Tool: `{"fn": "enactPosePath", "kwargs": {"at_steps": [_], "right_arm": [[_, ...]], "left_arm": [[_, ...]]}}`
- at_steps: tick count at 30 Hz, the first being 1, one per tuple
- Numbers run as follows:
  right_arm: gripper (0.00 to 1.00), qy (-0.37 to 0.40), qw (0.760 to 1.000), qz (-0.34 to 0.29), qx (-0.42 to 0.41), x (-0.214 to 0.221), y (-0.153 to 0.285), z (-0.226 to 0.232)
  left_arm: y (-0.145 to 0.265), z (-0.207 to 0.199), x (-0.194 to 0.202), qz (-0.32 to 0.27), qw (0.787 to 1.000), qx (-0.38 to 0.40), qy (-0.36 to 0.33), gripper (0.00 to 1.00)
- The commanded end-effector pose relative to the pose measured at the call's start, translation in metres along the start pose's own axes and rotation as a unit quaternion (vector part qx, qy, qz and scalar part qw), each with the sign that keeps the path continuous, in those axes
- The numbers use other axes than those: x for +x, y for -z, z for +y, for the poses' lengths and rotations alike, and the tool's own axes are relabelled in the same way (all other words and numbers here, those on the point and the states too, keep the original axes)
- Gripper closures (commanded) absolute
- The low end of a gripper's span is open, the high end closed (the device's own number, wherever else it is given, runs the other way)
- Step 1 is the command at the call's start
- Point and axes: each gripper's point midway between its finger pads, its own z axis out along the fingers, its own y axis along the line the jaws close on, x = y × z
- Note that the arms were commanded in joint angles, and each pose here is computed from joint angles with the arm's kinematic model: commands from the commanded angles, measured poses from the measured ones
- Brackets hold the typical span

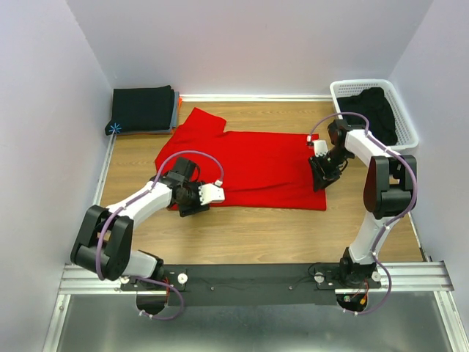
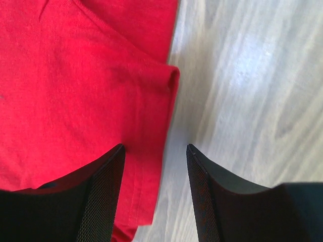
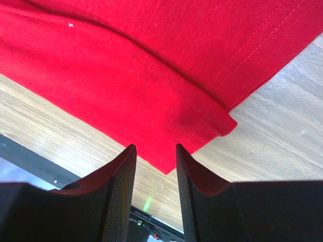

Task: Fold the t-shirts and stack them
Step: Fold the tshirt

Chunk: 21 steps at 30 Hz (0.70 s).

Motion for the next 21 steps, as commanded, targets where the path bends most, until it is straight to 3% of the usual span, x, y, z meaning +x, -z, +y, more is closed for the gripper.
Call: {"fn": "enactPosePath", "kwargs": {"at_steps": [1, 7, 11, 21], "right_arm": [[0.55, -0.006, 1.000, 0.007, -0.009, 0.002, 0.001, 0.005], [0.55, -0.003, 1.000, 0.012, -0.008, 0.007, -0.002, 0.003], [0.55, -0.002, 1.000, 0.016, -0.010, 0.009, -0.004, 0.003], [0.56, -0.002, 1.000, 0.020, -0.010, 0.012, -0.006, 0.003]], "left_arm": [[-0.006, 0.017, 0.001, 0.013, 0.999, -0.047, 0.003, 0.43], [0.004, 0.021, -0.005, 0.016, 0.999, -0.042, -0.008, 0.72], [0.012, 0.023, -0.010, 0.009, 0.999, -0.043, -0.016, 0.80], [0.027, 0.038, -0.025, 0.012, 0.999, -0.038, -0.037, 0.86]]}}
